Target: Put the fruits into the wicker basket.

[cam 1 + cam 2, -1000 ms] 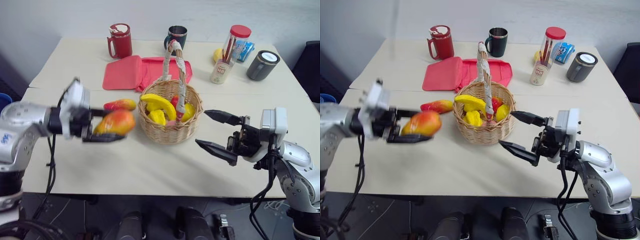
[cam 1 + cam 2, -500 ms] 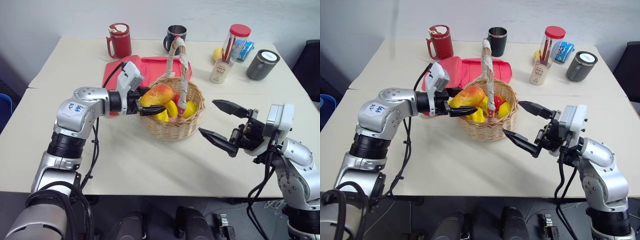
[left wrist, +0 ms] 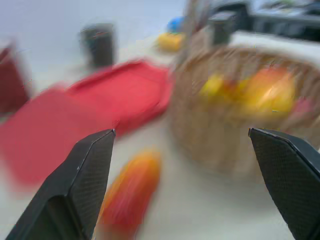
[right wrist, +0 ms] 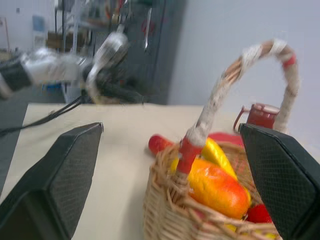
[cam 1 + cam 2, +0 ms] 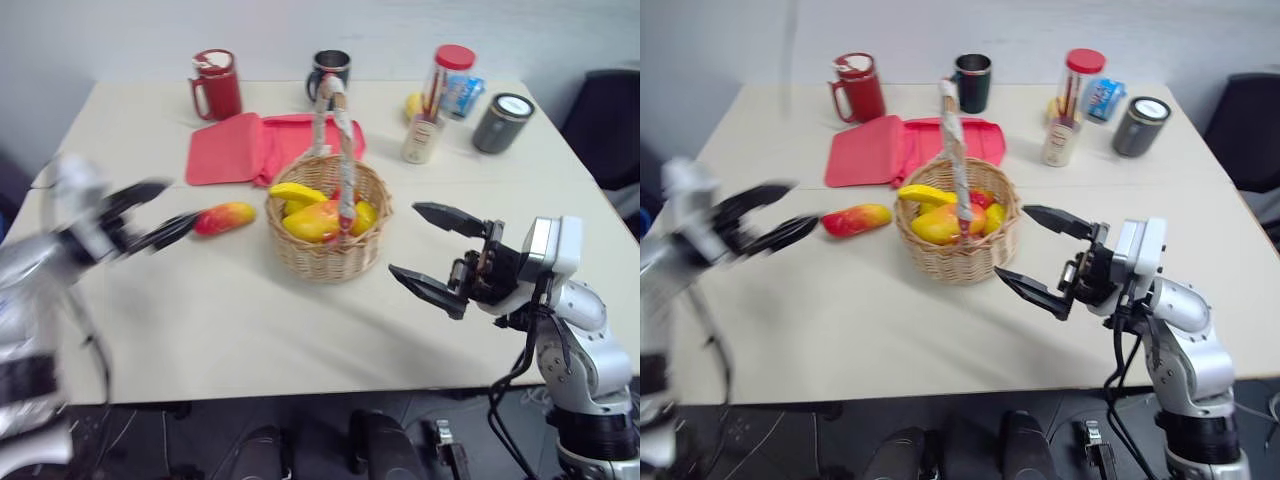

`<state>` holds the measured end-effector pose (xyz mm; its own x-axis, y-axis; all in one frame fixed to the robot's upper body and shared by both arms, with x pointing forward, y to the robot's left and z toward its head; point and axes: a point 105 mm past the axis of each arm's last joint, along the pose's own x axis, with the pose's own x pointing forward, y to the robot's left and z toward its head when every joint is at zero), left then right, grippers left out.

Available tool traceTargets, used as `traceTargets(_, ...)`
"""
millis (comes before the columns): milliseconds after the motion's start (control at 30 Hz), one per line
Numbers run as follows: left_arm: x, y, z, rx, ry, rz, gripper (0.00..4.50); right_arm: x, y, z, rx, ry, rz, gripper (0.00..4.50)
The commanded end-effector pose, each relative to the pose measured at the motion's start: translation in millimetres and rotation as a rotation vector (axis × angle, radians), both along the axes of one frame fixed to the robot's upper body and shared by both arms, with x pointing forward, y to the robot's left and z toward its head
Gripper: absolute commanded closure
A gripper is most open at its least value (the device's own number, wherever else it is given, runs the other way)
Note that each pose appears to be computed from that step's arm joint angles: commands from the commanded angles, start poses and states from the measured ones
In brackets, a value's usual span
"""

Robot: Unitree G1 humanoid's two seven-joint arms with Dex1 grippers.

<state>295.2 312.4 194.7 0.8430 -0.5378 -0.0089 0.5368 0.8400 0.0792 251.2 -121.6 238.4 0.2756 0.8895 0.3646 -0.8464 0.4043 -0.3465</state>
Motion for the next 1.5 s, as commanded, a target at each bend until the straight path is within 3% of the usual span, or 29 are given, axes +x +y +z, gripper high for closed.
traceTargets(33, -36, 59, -4, 0.015, -0.035, 0.238, 0.01, -11, 17, 7, -0.014, -0.057, 0.073, 0.00)
traceTargets(167, -58, 81, -20, 0.042, -0.003, 0.361, 0.01, -4, 20, 12, -0.007, -0.099, 0.011, 0.00)
traceTargets(300, -49, 53, -22, 0.028, 0.027, 0.264, 0.01, 6, 15, 20, -0.004, -0.121, -0.050, 0.00)
traceTargets(400, -24, 21, -14, 0.046, 0.042, 0.139, 0.01, 7, 12, 25, 0.010, -0.128, -0.078, 0.00)
traceTargets(633, 69, -47, 4, 0.137, 0.059, -0.065, 0.01, 10, -5, 27, -0.033, -0.129, -0.139, 0.00)
traceTargets(767, 107, -75, -8, 0.225, 0.124, -0.147, 0.01, 15, -29, 18, -0.097, -0.074, -0.201, 0.00)
traceTargets(867, 123, -80, -20, 0.278, 0.173, -0.137, 0.01, 14, -49, 12, -0.137, -0.053, -0.256, 0.00)
traceTargets(1067, 133, -83, -41, 0.307, 0.249, -0.098, 0.01, -3, -75, 2, -0.158, 0.022, -0.329, 0.00)
traceTargets(1200, 130, -96, -45, 0.227, 0.222, -0.159, 0.84, -11, -79, 3, -0.109, 0.027, -0.374, 0.00)
traceTargets(1367, 117, -94, -35, 0.164, 0.157, -0.236, 2.46, -18, -77, -2, -0.087, 0.050, -0.380, 0.00)
traceTargets(1500, 104, -81, -3, 0.120, 0.015, -0.235, 2.77, -18, -79, -1, -0.085, 0.057, -0.381, 0.00)
